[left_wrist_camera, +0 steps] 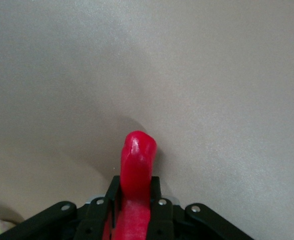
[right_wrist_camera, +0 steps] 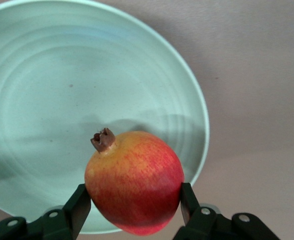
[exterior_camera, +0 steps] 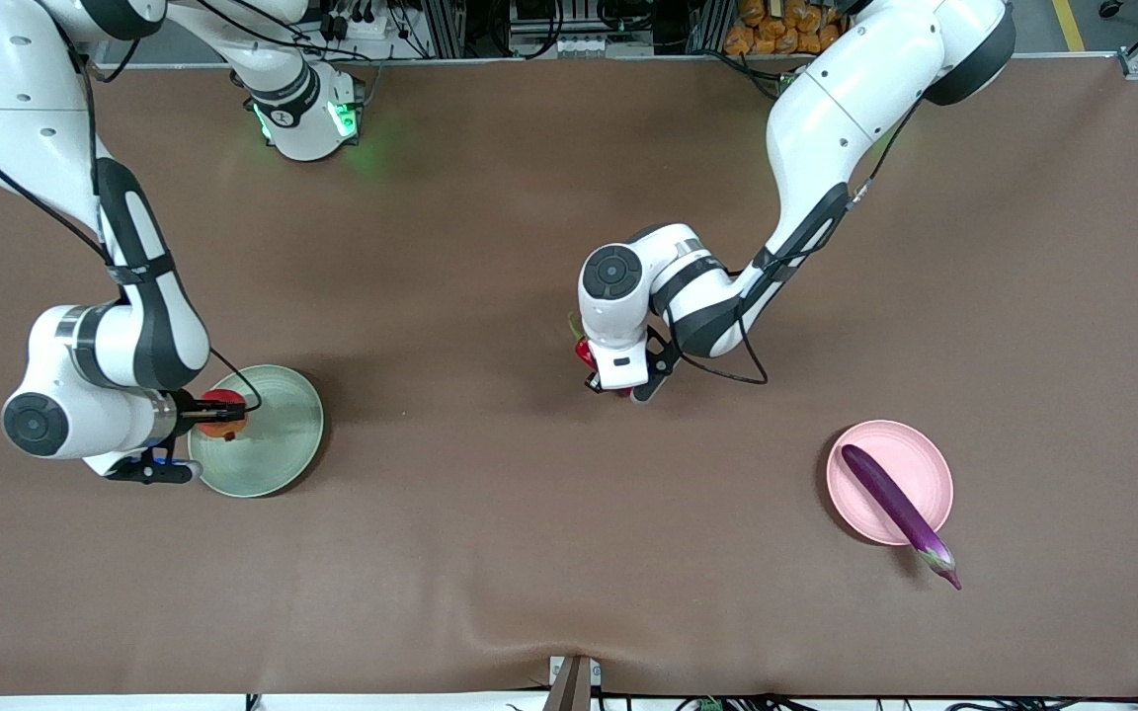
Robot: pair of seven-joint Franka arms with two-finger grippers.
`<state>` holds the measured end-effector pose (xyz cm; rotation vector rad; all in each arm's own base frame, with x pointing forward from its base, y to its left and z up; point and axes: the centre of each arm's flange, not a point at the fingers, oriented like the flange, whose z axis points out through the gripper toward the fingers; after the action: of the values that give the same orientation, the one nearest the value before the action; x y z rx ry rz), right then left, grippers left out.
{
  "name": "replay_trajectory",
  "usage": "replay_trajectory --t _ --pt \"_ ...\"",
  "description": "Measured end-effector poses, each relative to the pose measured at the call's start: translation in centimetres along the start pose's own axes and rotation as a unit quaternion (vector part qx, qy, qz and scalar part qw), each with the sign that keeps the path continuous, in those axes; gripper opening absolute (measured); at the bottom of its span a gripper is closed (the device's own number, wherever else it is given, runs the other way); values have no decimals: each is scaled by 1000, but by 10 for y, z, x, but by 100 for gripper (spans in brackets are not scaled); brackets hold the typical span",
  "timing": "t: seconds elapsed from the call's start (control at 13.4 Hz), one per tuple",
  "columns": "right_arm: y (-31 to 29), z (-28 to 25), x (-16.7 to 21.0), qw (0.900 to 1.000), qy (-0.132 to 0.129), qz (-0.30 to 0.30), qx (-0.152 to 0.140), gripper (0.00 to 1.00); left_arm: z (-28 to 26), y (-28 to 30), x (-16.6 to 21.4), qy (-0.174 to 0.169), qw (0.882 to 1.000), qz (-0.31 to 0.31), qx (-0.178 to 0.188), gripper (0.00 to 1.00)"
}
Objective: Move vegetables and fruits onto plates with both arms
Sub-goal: 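Release the pomegranate on the green plate while the left gripper carries the pepper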
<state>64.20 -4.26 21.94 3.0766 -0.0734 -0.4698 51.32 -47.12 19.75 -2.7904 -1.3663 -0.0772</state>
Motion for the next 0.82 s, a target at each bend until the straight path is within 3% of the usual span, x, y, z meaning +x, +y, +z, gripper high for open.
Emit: replay_trajectory --t 0.07,0.22,0.37,0.6,0.82 --pt "-3 3 -1 1000 -1 -1 3 78 0 0 0 0 1000 0 0 26" --pt "-8 2 -1 1000 1 2 15 96 -2 2 5 0 1000 -3 -3 26" --pt "-21 -19 2 999 15 3 36 100 -21 9 25 5 1000 -3 -19 26" --pt "-71 -84 3 996 21 43 73 100 -76 15 107 17 998 30 -48 26" --pt "-174 -113 -14 989 16 118 85 100 -105 -2 223 18 996 68 -57 26"
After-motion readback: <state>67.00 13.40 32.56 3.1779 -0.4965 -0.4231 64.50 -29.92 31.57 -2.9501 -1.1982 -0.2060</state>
